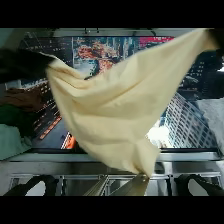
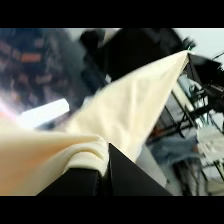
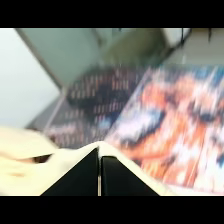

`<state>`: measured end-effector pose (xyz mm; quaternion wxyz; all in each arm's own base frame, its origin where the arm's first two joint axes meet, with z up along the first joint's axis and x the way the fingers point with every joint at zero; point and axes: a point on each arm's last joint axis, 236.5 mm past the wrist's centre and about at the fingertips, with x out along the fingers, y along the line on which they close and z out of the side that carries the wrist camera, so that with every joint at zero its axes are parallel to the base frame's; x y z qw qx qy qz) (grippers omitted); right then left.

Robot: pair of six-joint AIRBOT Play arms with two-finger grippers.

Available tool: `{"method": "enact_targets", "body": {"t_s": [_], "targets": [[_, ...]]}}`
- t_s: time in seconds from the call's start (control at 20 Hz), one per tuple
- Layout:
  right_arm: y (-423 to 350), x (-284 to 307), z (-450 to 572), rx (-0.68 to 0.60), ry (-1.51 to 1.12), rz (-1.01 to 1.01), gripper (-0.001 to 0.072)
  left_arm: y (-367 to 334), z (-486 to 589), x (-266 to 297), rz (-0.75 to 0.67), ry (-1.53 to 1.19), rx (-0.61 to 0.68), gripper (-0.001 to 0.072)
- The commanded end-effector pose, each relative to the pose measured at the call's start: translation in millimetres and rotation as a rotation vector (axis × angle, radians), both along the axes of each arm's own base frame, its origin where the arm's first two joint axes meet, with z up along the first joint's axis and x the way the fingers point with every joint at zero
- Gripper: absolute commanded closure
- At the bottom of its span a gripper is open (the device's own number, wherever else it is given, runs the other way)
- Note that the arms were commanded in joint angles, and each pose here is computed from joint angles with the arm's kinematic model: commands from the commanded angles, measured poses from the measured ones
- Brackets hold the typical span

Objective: Fold the shirts.

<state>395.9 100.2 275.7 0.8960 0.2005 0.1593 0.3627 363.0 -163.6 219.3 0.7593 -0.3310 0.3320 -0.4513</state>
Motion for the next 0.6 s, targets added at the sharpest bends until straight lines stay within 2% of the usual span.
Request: {"method": "enact_targets", "body": {"t_s": [0.0, 0.1, 0.15, 0.2, 0.25, 0.3, 0.4, 0.55], "targets": [[25, 40, -145, -0.074, 0.304, 0.032, 0.0691, -38, -144, 25, -0.1, 0.268, 0.108, 0.0693], [11, 63, -191, -0.065, 0.394, -0.024, 0.0691, -37, -180, 45, -0.138, 0.357, 0.089, 0.0689], [-1, 73, -210, -0.055, 0.431, -0.072, 0.0691, -34, -185, 54, -0.164, 0.372, 0.068, 0.0585], [-13, 79, -221, -0.046, 0.456, -0.103, 0.0674, -30, -184, 63, -0.192, 0.371, 0.052, 0.031], [-24, 81, -225, -0.041, 0.465, -0.125, 0.0455, -24, -179, 71, -0.211, 0.367, 0.042, 0.0105], [-38, 81, -227, -0.052, 0.468, -0.146, 0.0265, -14, -171, 78, -0.214, 0.385, 0.025, -0.0002], [-70, 76, -228, -0.076, 0.478, -0.175, 0.0266, 4, -157, 78, -0.234, 0.42, -0.001, 0.0], [-128, 67, -248, -0.086, 0.605, -0.303, 0.0268, 4, -151, 44, -0.286, 0.491, -0.028, 0.0]]}}
